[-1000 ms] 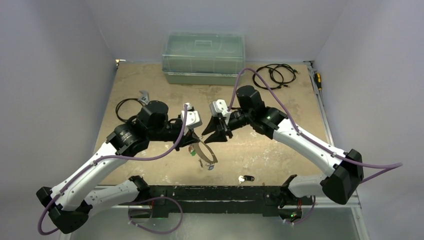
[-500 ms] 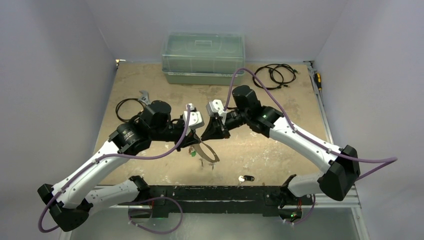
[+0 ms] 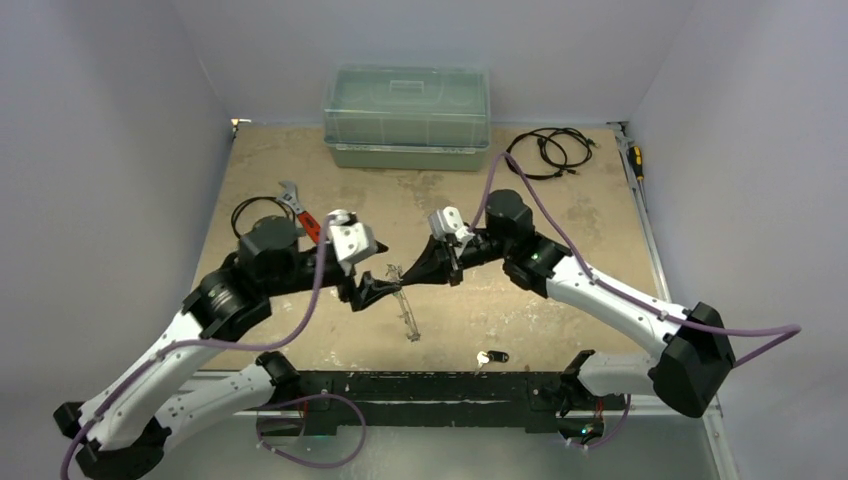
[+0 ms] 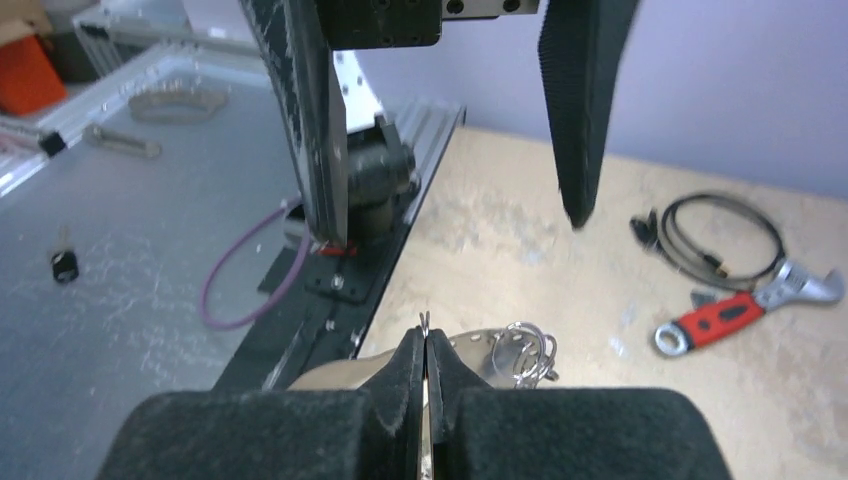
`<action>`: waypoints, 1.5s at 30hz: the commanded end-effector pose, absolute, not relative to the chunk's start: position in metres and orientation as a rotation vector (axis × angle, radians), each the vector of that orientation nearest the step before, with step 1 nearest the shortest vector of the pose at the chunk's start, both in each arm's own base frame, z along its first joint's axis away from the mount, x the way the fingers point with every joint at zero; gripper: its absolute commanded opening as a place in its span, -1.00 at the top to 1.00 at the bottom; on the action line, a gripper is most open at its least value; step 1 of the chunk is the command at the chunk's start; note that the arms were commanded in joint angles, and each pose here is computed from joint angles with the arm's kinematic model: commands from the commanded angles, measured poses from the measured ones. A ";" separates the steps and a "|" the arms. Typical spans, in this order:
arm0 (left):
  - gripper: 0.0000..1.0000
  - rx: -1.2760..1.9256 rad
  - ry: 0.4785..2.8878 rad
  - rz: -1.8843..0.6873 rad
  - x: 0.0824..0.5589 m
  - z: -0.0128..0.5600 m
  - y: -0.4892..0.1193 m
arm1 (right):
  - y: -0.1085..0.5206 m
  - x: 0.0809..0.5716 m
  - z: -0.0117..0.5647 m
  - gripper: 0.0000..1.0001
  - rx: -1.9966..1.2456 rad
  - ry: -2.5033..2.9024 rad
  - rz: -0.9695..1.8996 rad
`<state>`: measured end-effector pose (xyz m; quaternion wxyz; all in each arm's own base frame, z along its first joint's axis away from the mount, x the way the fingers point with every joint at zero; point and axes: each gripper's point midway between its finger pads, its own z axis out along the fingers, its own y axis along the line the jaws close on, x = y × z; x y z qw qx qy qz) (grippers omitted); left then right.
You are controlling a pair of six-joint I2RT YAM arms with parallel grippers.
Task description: Put the keys on the keyring
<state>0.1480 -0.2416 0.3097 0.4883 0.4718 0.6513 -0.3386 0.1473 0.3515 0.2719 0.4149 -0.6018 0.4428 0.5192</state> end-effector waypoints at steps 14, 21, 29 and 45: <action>0.01 0.888 0.760 -0.906 0.105 0.393 -0.226 | 0.311 0.111 0.435 1.00 -0.829 0.434 1.653; 0.29 0.815 0.698 -0.922 0.106 0.392 -0.223 | 0.315 0.110 0.438 1.00 -0.848 0.425 1.667; 0.38 0.774 0.731 -0.887 0.118 0.388 -0.221 | 0.316 0.105 0.437 1.00 -0.881 0.415 1.672; 0.48 0.839 0.758 -0.885 0.126 0.376 -0.236 | 0.321 0.091 0.434 1.00 -0.960 0.392 1.692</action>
